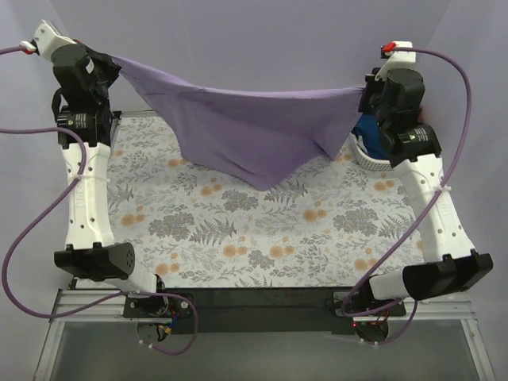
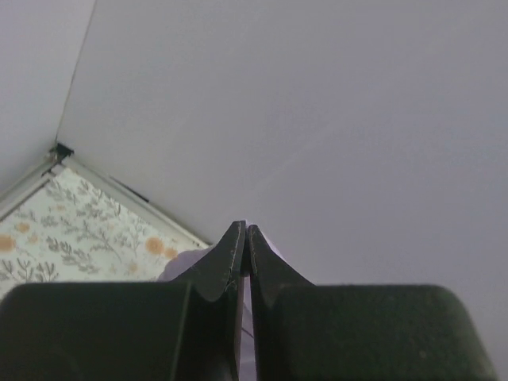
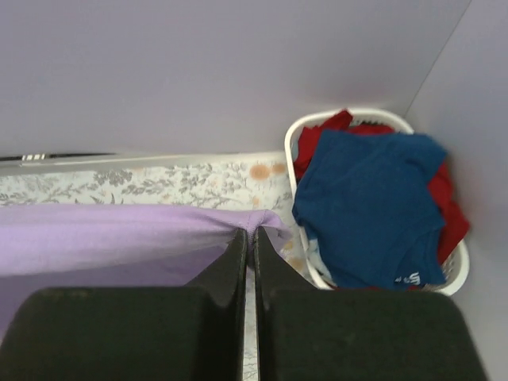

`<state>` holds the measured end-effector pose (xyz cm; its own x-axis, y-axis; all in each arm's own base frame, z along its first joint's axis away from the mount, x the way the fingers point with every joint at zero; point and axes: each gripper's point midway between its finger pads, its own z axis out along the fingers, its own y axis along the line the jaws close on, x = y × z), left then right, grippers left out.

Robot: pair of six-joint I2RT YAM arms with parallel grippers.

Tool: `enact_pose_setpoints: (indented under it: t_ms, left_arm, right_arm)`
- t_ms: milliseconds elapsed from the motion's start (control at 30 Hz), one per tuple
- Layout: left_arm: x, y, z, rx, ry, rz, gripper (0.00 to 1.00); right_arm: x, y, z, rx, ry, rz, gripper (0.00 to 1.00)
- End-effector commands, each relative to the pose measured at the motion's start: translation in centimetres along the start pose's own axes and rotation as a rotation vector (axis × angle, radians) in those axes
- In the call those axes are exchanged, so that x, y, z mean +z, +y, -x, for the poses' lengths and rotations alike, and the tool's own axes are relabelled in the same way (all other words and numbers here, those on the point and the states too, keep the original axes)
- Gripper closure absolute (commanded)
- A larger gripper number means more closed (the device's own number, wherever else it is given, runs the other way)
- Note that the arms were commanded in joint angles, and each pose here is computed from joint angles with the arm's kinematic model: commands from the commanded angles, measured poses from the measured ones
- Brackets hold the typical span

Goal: Fold and stack the t-shirts
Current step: Flatten the tshirt out

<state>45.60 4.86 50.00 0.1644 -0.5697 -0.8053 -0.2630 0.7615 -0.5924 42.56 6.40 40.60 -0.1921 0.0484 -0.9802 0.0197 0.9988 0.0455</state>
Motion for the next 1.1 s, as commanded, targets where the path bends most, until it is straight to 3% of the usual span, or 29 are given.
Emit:
enact_pose_setpoints:
  t_ms: [0,133,333,567,700,800,967,1000,1067]
  left_arm:
    - [-7.8,-2.9,10.7,0.018,-0.280,-0.086,1.00]
    - [-14.0,-4.8,15.2,0.032,-0.397,-0.187,1.00]
    - [-21.0,-4.8,19.0,0.118,-0.512,-0.216,1.00]
    - [-25.0,-5.5,21.3,0.194,-0.600,-0.249,1.00]
    - [-21.2,-6.2,19.6,0.247,-0.550,-0.244,1.00]
    - [-15.2,-6.3,15.0,0.295,-0.426,-0.252,1.00]
    - [-3.5,-3.5,2.9,0.357,-0.134,-0.200,1.00]
    - [-1.5,-1.8,-1.0,0.375,-0.050,-0.178,1.00]
    - [1.7,0.4,-5.7,0.377,0.024,-0.148,1.00]
  right_arm:
    - [-5.6,-1.4,8.0,-0.103,-0.234,0.002,0.99]
    - [-12.1,-2.5,11.6,-0.139,-0.380,0.020,0.99]
    - [-19.6,-3.0,12.6,-0.169,-0.507,0.087,0.99]
    - [-20.5,-2.9,10.6,-0.208,-0.485,0.113,0.99]
    - [-18.2,-2.6,9.0,-0.216,-0.424,0.113,0.99]
    - [-15.4,-2.2,7.3,-0.223,-0.356,0.105,0.99]
    - [-8.4,-1.3,2.0,-0.259,-0.231,0.103,0.99]
    - [-7.5,-1.2,1.1,-0.261,-0.214,0.099,0.99]
    - [-4.2,-1.0,-3.0,-0.279,-0.127,0.092,0.99]
